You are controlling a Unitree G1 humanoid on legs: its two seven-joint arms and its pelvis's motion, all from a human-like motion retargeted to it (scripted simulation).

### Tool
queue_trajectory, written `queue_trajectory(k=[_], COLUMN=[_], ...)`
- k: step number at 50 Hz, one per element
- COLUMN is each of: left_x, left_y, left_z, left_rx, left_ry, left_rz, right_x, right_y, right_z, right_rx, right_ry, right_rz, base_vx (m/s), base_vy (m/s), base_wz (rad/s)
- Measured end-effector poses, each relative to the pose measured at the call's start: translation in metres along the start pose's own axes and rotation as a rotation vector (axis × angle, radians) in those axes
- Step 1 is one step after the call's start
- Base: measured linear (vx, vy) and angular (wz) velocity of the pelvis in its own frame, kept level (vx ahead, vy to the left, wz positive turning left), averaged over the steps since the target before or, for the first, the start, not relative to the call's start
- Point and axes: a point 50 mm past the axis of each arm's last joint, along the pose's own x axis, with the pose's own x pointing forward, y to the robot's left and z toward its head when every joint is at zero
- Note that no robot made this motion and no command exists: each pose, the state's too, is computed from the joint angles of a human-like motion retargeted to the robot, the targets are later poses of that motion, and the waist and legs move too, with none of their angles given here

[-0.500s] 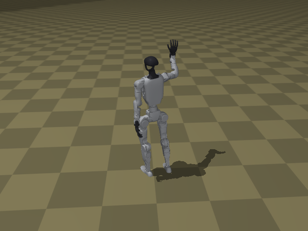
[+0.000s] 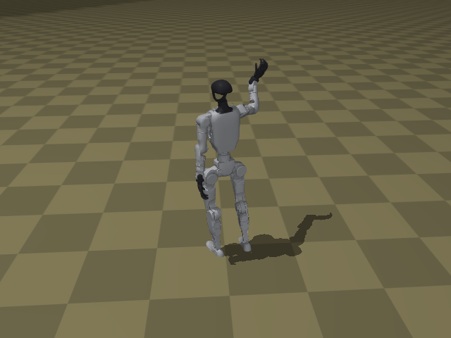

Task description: In place motions

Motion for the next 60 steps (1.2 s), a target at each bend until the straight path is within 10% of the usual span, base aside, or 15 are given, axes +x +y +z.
queue_trajectory(k=[15,23,29,37,42,45,49,55,60], left_x=[-0.001,0.000,0.000,0.001,-0.002,-0.012,-0.062,-0.238,-0.410], left_y=[0.008,0.005,-0.002,-0.013,0.006,0.049,0.163,0.320,0.361], left_z=[0.015,0.007,-0.002,-0.004,-0.002,-0.011,-0.036,-0.050,-0.020], left_rx=[0.023,0.001,-0.019,-0.130,-0.396,-0.585,-0.690,-0.818,-0.872], left_ry=[-0.057,-0.036,0.009,0.032,0.021,-0.013,-0.167,-0.595,-1.138], left_rz=[0.014,0.024,0.018,0.028,0.040,0.086,0.348,0.955,1.386], right_x=[-0.049,-0.090,-0.261,-0.478,-0.521,-0.516,-0.481,-0.328,-0.131], right_y=[-0.014,0.027,0.017,-0.216,-0.329,-0.345,-0.337,-0.240,-0.123], right_z=[0.188,-0.016,-0.089,-0.106,-0.039,-0.036,-0.092,-0.215,-0.226], right_rx=[0.025,-0.264,0.273,-0.106,-0.235,-0.051,-0.168,-0.133,-0.603], right_ry=[-1.482,0.170,1.246,2.230,2.800,2.678,2.314,2.101,1.403], right_rz=[-0.185,0.231,0.567,0.991,0.159,-0.569,-0.921,-0.151,0.430], base_vx=[0.00,0.00,0.00,0.01,0.00,-0.04,-0.04,0.04,0.07], base_vy=[0.00,0.00,0.00,0.00,0.00,0.01,-0.01,0.13,0.15], base_wz=[0.00,0.00,0.00,-0.02,0.04,0.20,0.15,-0.19,-0.19])
